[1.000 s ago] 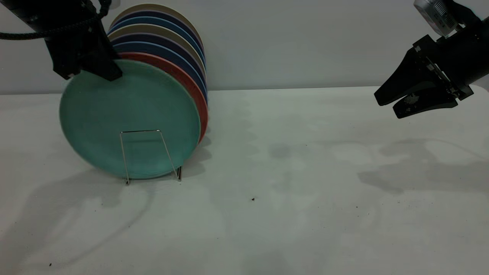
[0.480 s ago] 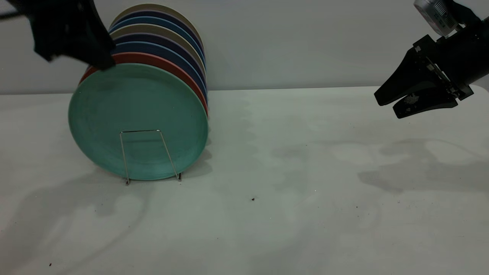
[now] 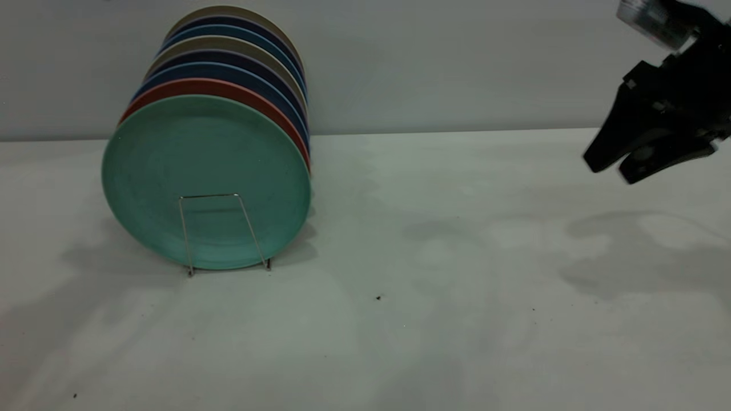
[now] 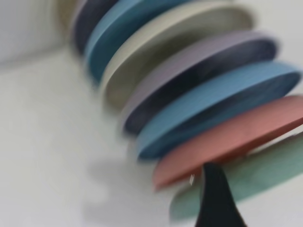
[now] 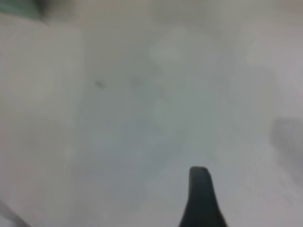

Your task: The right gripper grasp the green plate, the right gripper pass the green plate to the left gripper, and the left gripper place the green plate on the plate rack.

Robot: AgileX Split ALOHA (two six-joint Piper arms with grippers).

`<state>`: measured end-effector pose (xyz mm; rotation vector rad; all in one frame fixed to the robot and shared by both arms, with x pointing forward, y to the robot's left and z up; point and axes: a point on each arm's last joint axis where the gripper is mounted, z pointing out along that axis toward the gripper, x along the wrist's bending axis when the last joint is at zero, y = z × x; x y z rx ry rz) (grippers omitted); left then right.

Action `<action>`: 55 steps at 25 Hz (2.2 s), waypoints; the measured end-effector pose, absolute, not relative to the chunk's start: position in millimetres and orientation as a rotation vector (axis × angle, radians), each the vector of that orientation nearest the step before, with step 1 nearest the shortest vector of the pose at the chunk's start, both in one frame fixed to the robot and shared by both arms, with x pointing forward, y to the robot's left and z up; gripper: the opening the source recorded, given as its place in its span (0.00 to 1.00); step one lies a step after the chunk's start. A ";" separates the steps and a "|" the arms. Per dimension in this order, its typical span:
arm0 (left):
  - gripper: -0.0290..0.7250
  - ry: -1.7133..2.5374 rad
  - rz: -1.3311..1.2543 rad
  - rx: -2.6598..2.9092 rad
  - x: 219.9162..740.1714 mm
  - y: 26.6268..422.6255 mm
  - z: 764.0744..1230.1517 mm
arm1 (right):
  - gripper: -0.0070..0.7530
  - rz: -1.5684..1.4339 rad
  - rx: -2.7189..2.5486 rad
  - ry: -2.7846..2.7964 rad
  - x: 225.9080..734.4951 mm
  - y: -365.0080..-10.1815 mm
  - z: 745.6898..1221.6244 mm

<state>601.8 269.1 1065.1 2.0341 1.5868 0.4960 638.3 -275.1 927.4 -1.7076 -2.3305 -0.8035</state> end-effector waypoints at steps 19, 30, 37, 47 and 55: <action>0.68 1.976 0.548 1.952 435.0 298.5 1167.1 | 0.75 -0.347 -2.128 -2.686 484.0 -251.5 1116.6; 0.68 1.813 0.921 1.645 259.8 316.5 1150.2 | 0.75 -0.714 -2.004 -2.770 341.8 -274.4 1113.3; 0.68 1.736 0.943 1.577 223.5 315.6 1120.4 | 0.75 -0.898 -1.920 -2.868 287.7 -284.6 1089.4; 0.68 1.710 0.845 1.691 223.2 309.0 1069.9 | 0.75 -1.173 -1.897 -2.895 249.5 -290.8 1043.5; 0.68 1.740 0.819 1.732 230.6 309.1 1040.6 | 0.75 -1.340 -1.898 -2.908 240.2 -292.9 1040.3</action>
